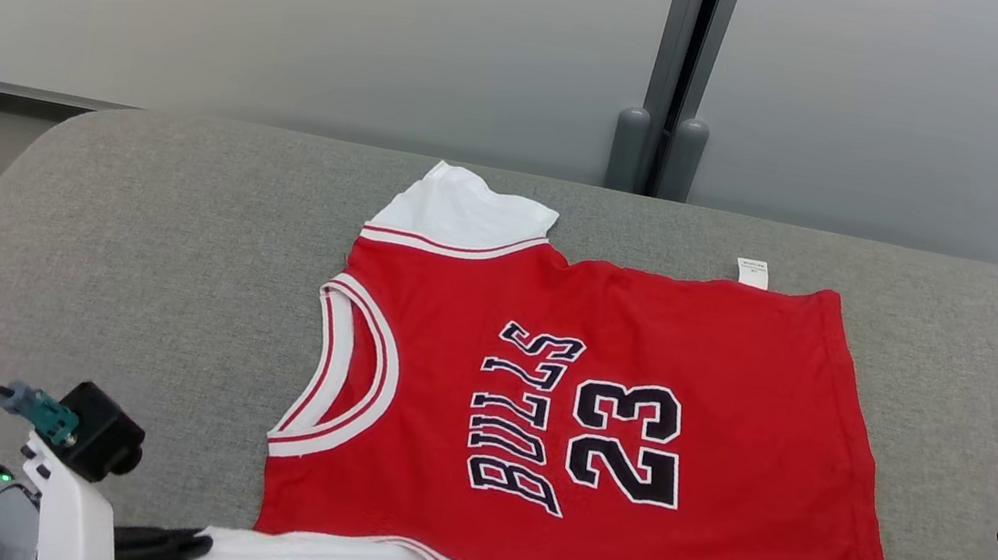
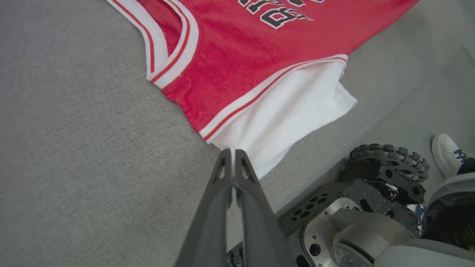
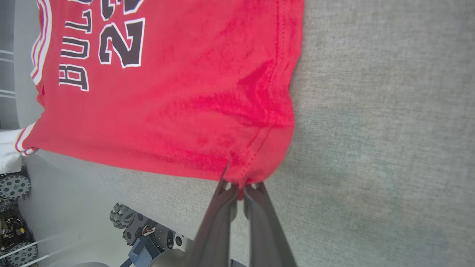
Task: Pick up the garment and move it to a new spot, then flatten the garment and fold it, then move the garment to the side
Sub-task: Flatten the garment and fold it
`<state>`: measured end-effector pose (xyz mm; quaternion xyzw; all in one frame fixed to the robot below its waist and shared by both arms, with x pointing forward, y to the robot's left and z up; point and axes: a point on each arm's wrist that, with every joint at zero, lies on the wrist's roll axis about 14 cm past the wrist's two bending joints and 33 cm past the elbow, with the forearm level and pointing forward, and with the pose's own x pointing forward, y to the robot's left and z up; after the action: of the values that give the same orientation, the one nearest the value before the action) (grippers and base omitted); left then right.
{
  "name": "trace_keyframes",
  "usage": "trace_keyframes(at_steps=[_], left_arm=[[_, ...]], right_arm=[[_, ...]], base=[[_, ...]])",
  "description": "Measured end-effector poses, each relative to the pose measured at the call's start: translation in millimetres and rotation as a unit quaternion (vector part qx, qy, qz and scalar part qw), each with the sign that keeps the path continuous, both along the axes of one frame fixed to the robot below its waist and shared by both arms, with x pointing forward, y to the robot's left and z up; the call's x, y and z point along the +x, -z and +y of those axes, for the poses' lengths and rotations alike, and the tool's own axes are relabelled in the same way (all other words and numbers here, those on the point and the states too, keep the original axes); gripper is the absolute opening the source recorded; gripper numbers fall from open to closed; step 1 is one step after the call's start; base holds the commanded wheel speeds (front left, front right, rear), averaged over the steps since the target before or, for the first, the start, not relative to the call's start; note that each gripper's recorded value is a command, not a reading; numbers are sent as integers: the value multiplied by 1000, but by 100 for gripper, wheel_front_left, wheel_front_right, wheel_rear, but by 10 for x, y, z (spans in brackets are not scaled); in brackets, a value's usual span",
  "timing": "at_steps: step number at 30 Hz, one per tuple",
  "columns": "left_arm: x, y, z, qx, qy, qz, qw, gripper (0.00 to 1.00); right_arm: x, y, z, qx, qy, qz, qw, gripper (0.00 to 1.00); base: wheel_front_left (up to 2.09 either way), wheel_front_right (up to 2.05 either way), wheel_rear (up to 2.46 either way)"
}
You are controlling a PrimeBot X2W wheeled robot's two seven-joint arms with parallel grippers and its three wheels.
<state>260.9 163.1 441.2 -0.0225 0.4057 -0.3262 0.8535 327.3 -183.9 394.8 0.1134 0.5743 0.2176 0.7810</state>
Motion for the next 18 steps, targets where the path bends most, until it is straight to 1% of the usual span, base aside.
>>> trace_keyframes(at_steps=[6,12,18], left_arm=[[262,-134,5,10,2,-37,999,0],[565,-239,49,38,12,-67,997,0],[847,-236,55,64,22,-82,994,0]], right_arm=[[176,-78,63,9,4,-15,1000,0],[413,-156,111,12,7,-38,999,0],[679,-211,192,36,36,-49,997,0]], base=[[0,0,0],[0,0,0],[0,0,0]])
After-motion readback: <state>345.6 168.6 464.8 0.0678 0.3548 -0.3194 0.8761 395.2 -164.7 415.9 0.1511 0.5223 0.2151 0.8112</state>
